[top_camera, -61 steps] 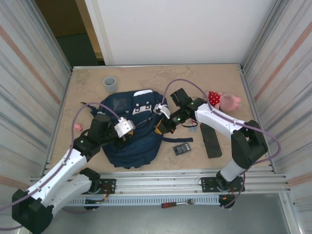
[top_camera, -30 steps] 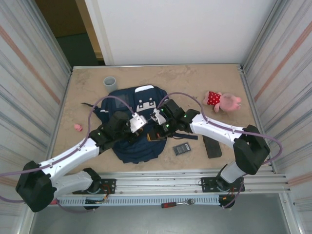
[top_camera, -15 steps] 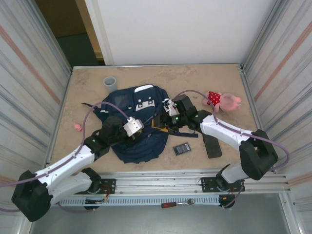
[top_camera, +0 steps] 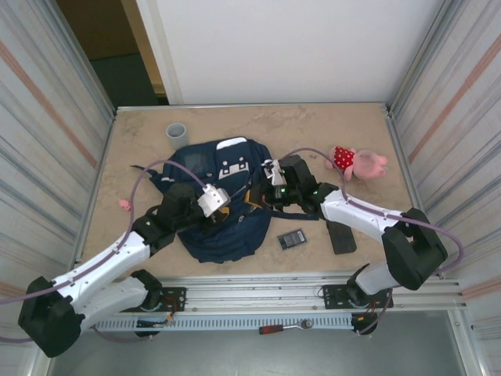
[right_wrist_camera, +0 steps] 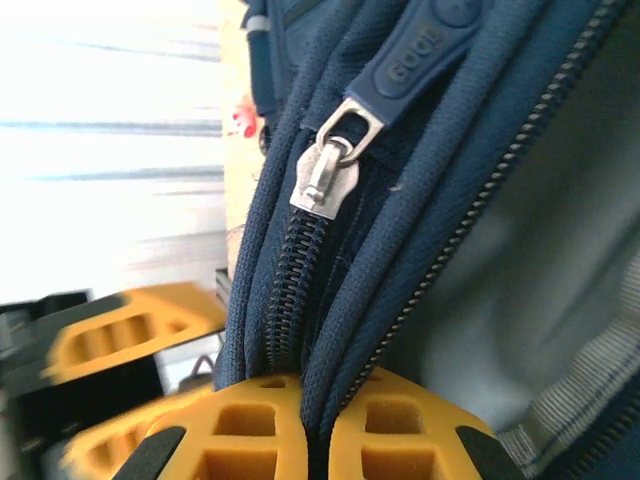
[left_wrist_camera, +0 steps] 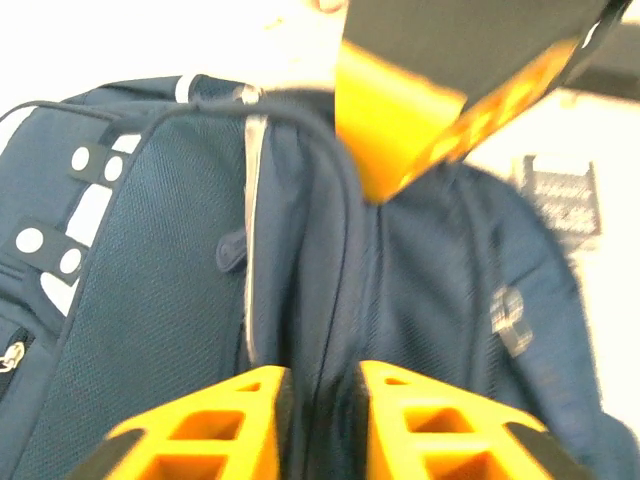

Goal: Pack books, pencil case, and school supplies into a backpack

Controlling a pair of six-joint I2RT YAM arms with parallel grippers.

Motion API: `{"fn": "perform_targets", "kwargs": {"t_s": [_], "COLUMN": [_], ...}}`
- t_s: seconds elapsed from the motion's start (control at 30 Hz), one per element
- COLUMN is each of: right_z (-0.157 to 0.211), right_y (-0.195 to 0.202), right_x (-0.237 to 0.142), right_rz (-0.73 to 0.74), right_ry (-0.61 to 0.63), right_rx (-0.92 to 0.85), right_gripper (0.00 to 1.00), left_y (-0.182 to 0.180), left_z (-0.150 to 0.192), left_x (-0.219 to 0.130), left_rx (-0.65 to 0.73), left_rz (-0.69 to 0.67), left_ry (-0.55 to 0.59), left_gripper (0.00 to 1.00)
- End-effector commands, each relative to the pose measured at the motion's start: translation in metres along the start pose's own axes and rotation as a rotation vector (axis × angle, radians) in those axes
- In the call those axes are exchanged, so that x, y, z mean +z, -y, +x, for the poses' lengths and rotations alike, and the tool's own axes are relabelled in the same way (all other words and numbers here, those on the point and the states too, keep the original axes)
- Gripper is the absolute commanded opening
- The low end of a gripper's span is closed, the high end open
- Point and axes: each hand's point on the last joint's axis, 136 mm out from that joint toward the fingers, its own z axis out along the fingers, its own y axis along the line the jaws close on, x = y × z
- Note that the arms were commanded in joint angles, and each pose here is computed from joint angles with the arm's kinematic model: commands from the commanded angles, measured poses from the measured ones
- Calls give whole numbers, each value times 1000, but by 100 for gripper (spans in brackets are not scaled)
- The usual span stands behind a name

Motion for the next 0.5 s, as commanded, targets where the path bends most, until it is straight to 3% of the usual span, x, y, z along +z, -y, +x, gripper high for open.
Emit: {"fn": "perform_targets", "kwargs": {"t_s": [0.0,0.1,0.23,0.47], "right_z": [-26,-23,-20,-16], "right_y": [-22,-24,-28,-33], "right_x": [-7,-4,-1,1], "right_rz": [-54,-58,-56,-60], "right_ry": [176,190,195,185], "right_rx": [-26,-31,-44,-53], "right_gripper": [0,0,0,0], "left_y": [15,27,32,47], "left_z": [-23,-10,17,38], "left_x": [-24,-29,-34,-13], "left_rx": [-235,-457,-645,-633], "left_rz": [15,-28,-168,-236], "left_ry": [11,-40,-125,-257], "left_gripper": [33,40,48,55]}}
